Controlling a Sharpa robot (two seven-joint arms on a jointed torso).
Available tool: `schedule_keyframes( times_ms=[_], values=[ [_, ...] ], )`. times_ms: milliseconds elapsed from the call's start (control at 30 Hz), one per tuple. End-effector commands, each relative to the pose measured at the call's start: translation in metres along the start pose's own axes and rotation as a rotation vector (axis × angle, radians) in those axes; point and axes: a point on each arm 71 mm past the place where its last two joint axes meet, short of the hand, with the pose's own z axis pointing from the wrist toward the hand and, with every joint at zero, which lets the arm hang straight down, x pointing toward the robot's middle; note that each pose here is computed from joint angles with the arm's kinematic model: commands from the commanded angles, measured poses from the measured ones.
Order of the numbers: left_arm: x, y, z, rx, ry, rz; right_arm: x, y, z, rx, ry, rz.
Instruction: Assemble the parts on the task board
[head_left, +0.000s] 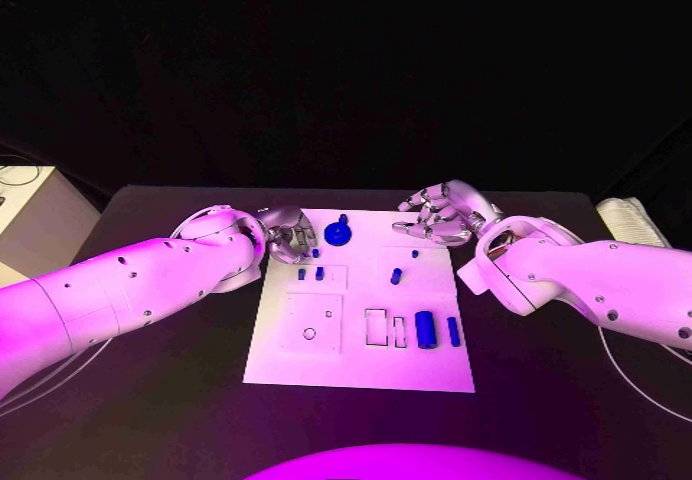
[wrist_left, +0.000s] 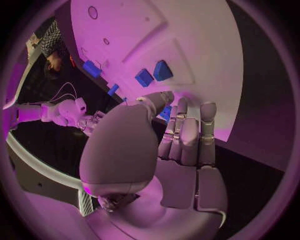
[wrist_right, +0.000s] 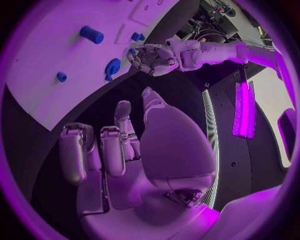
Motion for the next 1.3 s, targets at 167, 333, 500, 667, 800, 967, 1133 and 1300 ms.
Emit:
schedule_keyframes(
  times_ms=[167,333,500,667,800,967,1133,1300],
  values=[
    [-0.0095,0.0135,-0.0096,-0.014,-0.047,-0.05,-0.005,-0.01,0.005,-0.033,0.06,-0.193],
    [-0.0244,0.0244,-0.0212,0.017,-0.129,-0.272,-0.009,-0.016,0.007,-0.073,0.091,-0.365],
    [-0.0359,0.0339,-0.0354,0.08,-0.184,-0.59,-0.007,-0.017,0.01,-0.115,0.117,-0.538],
    [-0.0425,0.0387,-0.0507,0.151,-0.182,-0.815,-0.003,-0.018,0.013,-0.125,0.137,-0.669],
    [-0.0462,0.0407,-0.0636,0.194,-0.178,-0.91,0.002,-0.021,0.016,-0.12,0.144,-0.731],
    [-0.0478,0.04,-0.0764,0.228,-0.179,-0.977,0.01,-0.023,0.02,-0.111,0.142,-0.778],
    [-0.0477,0.038,-0.0844,0.241,-0.182,-1.011,0.016,-0.025,0.022,-0.096,0.157,-0.808],
    [-0.0478,0.0383,-0.0895,0.242,-0.186,-1.025,0.02,-0.027,0.023,-0.081,0.168,-0.835]
  ],
)
